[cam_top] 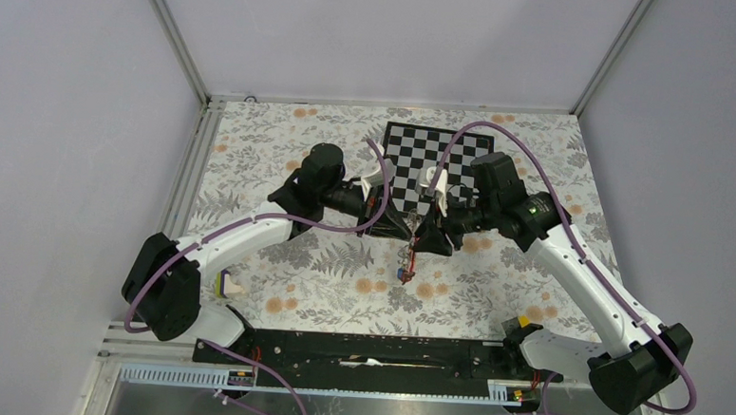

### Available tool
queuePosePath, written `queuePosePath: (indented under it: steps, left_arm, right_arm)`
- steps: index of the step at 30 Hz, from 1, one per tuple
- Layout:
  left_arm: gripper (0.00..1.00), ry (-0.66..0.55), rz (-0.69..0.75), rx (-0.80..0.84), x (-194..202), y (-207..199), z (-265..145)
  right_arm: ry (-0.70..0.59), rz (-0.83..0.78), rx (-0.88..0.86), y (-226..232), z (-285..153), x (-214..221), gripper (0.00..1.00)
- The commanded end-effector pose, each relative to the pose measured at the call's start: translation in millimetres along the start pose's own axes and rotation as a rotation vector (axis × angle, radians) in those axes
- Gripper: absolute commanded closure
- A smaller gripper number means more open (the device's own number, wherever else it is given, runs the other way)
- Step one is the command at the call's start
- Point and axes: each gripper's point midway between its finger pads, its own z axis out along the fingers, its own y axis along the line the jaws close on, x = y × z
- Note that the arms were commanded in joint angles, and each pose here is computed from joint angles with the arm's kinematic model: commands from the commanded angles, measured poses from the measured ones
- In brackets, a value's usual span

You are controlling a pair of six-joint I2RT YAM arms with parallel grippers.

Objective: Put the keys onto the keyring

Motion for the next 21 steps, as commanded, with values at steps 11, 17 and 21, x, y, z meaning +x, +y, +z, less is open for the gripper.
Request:
queuePosePath:
  steps: [11, 17, 21]
  left_arm:
    - [1.0, -0.057, 0.117, 0.058, -29.5, -21.4, -5.8]
    - [1.0, -0.059, 0.118, 0.056, -30.3, -20.7, -6.1]
    - [1.0, -0.061, 0.122, 0.055, -31.8, -20.3, -5.8]
  right_arm:
    - [-0.053, -0.042, -0.026, 0.7, 1.2, -2.1, 0.75]
    - [-0.057, -0.026, -0.043, 2.3, 3.8, -0.5, 0.92]
    - [-0.059, -0.013, -0.055, 3.2, 7.0, 3.3, 0.98]
